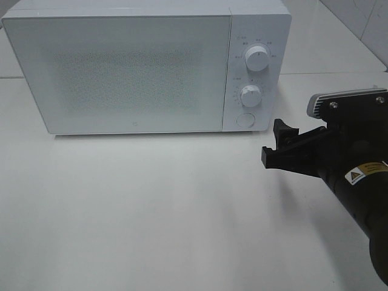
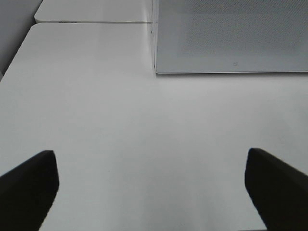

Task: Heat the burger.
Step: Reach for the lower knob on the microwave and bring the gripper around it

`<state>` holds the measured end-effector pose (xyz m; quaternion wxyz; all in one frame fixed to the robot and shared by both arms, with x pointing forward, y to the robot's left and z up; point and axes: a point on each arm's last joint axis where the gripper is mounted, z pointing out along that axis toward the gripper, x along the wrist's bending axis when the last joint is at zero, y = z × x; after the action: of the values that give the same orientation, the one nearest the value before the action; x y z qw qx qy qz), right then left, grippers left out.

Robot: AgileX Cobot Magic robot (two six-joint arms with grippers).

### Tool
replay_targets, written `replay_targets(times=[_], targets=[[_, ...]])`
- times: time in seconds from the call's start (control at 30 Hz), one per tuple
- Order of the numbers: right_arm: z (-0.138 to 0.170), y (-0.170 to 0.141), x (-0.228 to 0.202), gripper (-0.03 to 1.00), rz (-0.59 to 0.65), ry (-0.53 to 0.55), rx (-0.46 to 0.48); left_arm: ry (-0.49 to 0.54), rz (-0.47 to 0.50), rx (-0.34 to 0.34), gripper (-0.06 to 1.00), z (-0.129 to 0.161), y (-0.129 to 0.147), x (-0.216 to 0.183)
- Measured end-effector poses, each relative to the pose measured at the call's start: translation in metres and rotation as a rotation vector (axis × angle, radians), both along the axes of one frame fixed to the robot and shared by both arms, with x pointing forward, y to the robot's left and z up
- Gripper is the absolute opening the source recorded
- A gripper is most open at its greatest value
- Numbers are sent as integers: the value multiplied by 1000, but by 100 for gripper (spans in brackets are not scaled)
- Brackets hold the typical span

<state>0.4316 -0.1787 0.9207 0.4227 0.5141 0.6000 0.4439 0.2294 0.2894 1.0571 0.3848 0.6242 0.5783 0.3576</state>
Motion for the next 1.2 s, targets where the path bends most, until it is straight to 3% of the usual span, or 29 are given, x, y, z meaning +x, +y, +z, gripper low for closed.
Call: replay_targets(times=[0.53, 0.73, 1.2], targets=[[7, 13, 10, 74, 2, -32, 34, 0, 0, 0, 97, 0, 0, 0], [-12, 26, 22, 74, 2, 6, -6, 0, 0, 0, 97, 0, 0, 0], [-23, 42, 49, 74, -27, 0, 18, 0, 0, 0, 97, 0, 0, 0]])
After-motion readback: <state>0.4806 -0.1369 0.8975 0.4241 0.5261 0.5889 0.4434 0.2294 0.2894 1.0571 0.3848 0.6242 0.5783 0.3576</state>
